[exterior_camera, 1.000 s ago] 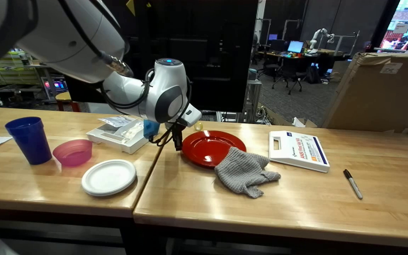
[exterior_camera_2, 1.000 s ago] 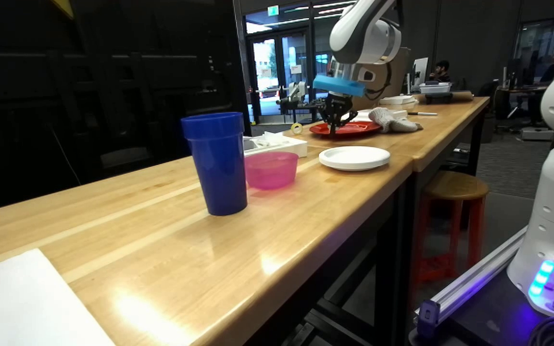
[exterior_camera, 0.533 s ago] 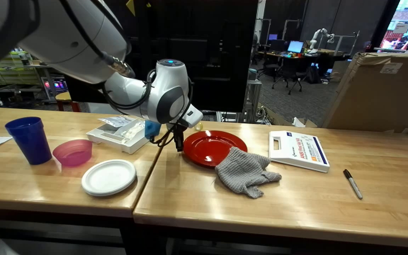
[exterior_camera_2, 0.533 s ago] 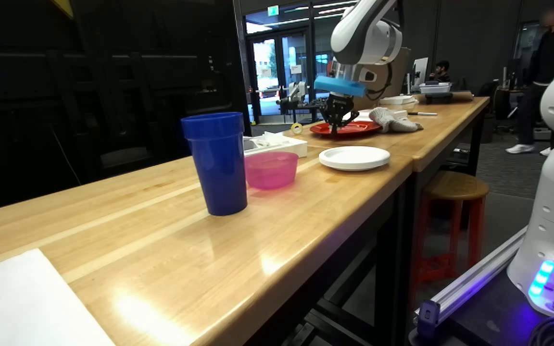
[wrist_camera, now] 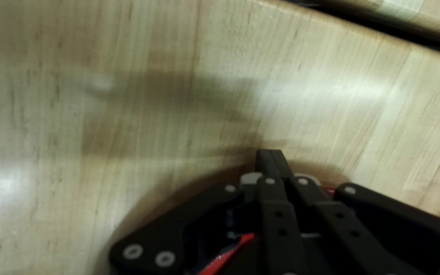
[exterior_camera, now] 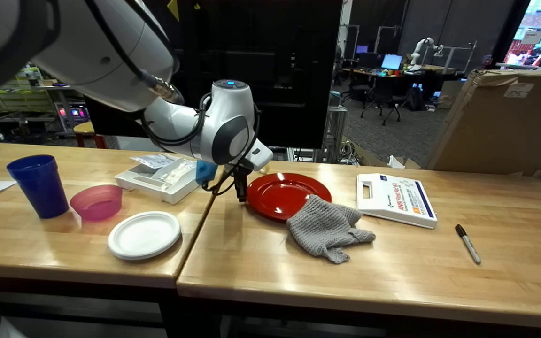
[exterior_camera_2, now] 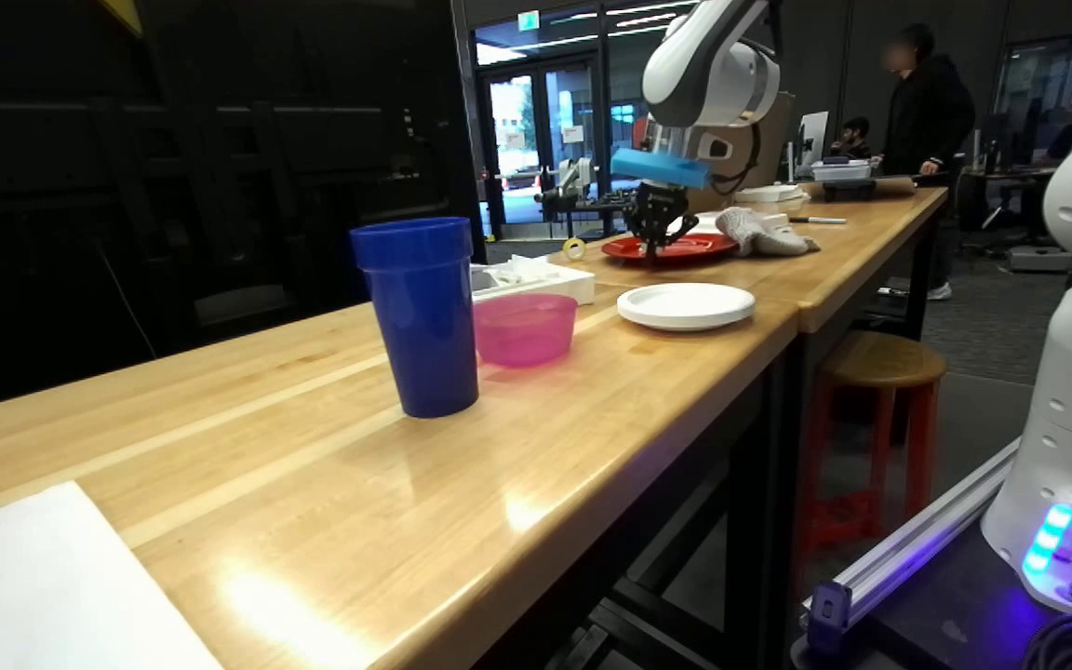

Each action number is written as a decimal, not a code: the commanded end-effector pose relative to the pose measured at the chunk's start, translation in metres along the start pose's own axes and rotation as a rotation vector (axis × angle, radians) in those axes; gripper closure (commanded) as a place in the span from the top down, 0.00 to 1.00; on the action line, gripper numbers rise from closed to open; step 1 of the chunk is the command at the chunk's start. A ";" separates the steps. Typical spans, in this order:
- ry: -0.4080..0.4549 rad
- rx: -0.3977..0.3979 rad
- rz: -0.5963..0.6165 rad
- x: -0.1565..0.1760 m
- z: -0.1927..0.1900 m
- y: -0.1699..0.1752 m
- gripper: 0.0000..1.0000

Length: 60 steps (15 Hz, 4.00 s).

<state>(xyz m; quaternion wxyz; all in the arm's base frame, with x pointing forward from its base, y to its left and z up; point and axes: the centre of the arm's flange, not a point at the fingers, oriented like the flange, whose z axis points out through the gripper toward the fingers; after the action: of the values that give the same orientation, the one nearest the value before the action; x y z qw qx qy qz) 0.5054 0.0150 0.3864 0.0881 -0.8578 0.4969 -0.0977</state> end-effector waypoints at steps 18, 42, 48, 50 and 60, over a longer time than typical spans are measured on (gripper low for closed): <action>0.009 -0.053 0.042 0.060 0.004 -0.027 0.00; -0.014 0.004 -0.149 -0.012 -0.039 -0.005 0.64; -0.020 0.010 -0.206 -0.042 -0.051 0.006 0.45; -0.018 0.005 -0.220 -0.048 -0.051 0.008 0.34; -0.020 -0.029 -0.245 -0.069 -0.047 0.015 0.00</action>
<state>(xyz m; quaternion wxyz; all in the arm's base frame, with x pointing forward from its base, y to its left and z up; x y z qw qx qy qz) 0.4599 0.0633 0.4161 0.0701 -0.9136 0.3900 -0.0914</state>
